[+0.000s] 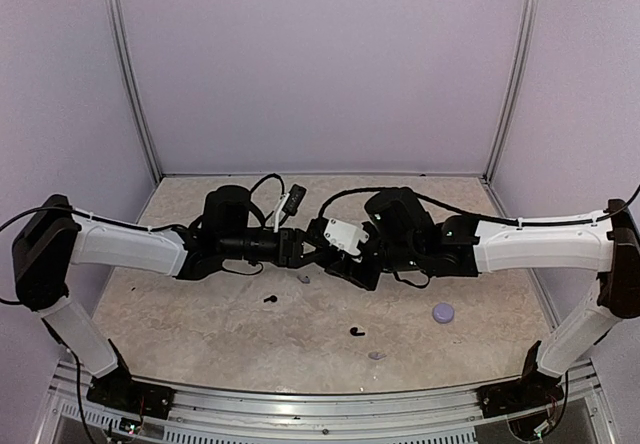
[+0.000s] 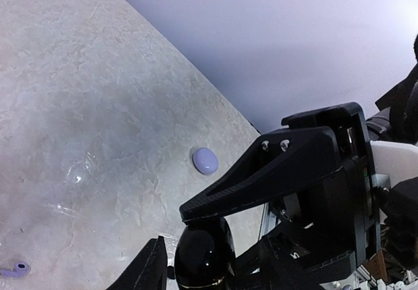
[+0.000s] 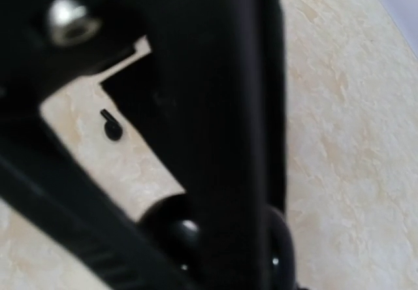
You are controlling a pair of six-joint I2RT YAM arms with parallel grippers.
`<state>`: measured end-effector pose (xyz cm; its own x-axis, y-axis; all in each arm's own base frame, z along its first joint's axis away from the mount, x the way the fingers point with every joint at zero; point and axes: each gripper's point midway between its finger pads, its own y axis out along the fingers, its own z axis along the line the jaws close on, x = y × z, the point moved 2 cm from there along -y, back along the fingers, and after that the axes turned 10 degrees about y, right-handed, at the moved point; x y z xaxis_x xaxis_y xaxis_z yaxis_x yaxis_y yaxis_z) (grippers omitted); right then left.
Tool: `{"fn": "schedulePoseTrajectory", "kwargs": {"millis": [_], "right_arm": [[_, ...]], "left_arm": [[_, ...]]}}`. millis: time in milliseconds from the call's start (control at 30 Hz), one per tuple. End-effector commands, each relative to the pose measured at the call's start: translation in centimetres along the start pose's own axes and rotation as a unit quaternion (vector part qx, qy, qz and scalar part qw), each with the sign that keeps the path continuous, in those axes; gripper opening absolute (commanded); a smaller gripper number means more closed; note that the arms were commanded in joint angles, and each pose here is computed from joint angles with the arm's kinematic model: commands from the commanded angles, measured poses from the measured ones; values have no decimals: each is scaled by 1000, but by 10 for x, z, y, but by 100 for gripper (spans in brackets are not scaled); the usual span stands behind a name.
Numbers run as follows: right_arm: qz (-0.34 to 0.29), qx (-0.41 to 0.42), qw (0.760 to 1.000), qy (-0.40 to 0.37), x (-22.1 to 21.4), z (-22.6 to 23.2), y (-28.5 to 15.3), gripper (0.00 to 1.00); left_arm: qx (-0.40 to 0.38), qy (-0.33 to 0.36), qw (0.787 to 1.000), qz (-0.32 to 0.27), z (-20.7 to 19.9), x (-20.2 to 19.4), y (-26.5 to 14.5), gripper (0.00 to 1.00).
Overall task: Insert the wireless bluetooth earbuds into the charging case
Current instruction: Pass from the right arm to the left, then pass from the left arm to the right
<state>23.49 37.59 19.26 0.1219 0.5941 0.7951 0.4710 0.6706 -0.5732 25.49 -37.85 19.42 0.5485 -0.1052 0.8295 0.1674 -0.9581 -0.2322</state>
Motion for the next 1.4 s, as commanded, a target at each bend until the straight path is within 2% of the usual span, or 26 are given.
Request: {"fn": "schedulePoseTrajectory", "kwargs": {"millis": [0,133,333,433,600,700,933,1067,1167,1367], "right_arm": [[-17,-6,1000,-8,8,1,-8,43],[-23,-9,1000,-8,11,0,-11,43],[-30,-19,999,-8,12,-3,-16,47],[-37,-19,999,-2,13,-3,-19,56],[-92,-7,996,17,26,-1,-40,83],[-131,5,991,28,35,-1,-59,92],[-235,68,967,77,47,-5,-108,95],[-288,78,950,97,56,-16,-128,99],[-298,96,944,105,62,-15,-129,100],[-306,200,923,122,79,7,-127,100]], "left_arm": [[6,8,1000,1,1,6,6,46],[5,7,1000,5,2,4,8,35],[1,15,1000,1,-1,6,6,23],[-1,20,1000,-3,-3,8,5,18],[-9,40,999,-22,-12,16,-3,14],[-13,61,997,-42,-20,24,-12,14],[-20,126,986,-107,-47,53,-39,14],[-23,165,975,-144,-64,70,-55,14],[-23,195,966,-171,-78,83,-66,14],[-37,229,949,-213,-101,96,-80,14]]}}
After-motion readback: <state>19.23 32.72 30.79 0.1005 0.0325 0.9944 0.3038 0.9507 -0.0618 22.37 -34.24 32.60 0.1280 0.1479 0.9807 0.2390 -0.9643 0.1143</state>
